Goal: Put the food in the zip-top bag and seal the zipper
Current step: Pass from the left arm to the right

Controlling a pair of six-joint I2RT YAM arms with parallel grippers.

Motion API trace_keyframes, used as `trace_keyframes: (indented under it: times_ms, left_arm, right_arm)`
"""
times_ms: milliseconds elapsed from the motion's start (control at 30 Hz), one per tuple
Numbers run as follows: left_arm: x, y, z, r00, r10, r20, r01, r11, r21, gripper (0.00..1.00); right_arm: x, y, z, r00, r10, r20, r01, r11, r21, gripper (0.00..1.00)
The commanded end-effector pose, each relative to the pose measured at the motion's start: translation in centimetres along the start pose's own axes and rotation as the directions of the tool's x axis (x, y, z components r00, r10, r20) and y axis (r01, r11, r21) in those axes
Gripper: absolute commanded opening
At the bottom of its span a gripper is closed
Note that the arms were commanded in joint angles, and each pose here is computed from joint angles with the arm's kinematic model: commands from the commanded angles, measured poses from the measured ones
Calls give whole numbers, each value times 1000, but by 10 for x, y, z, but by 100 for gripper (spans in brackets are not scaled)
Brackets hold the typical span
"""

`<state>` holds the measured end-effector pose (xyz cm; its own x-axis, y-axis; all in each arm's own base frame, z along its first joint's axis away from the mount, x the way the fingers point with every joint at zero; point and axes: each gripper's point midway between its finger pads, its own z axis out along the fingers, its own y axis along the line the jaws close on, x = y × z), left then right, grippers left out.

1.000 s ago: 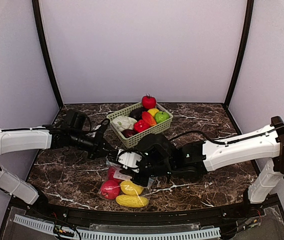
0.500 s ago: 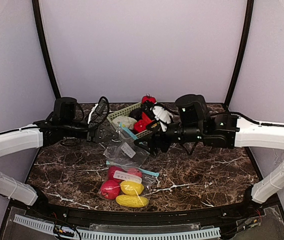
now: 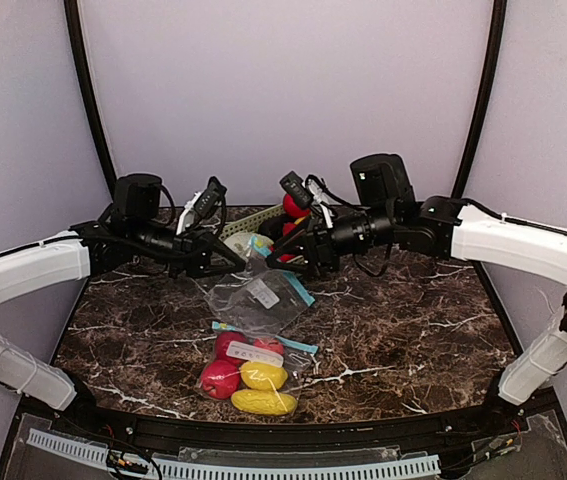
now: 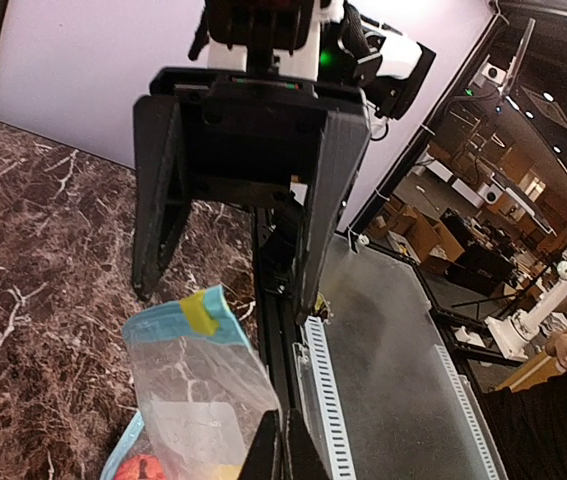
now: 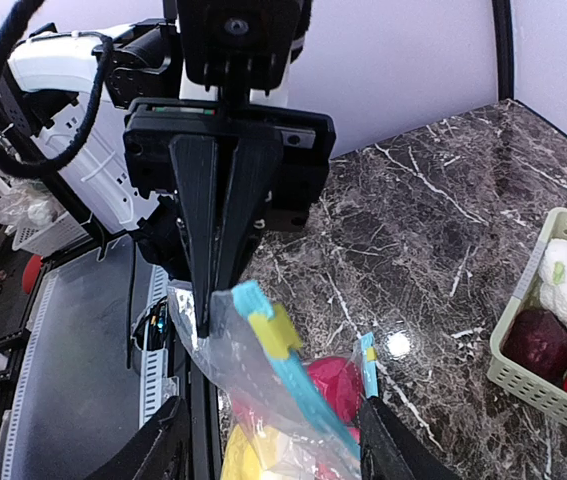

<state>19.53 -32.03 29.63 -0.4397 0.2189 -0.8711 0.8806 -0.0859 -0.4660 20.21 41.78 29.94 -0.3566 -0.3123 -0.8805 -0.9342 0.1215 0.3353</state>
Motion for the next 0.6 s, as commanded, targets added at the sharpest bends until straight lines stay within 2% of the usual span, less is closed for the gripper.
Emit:
trace_keyframes:
  times_ms: [0, 233, 367, 567]
  left_arm:
    - [19, -14, 6, 998, -15, -61, 20, 996, 84, 1]
    - [24, -26, 11, 996, -20, -82, 31, 991, 134, 1]
    - [26, -28, 12, 996, -22, -91, 34, 989, 141, 1]
    - [29, -30, 14, 995, -20, -101, 34, 990, 138, 1]
  right_arm:
    - [-6, 10, -2, 1000, -3, -6, 2, 996, -91, 56]
    - [0, 14, 2, 999, 14, -31, -19, 988, -155, 54]
    - [-3, 27, 3, 999, 12, -36, -20, 971, -239, 49]
    - [-7, 35, 4, 999, 11, -33, -20, 954, -300, 30]
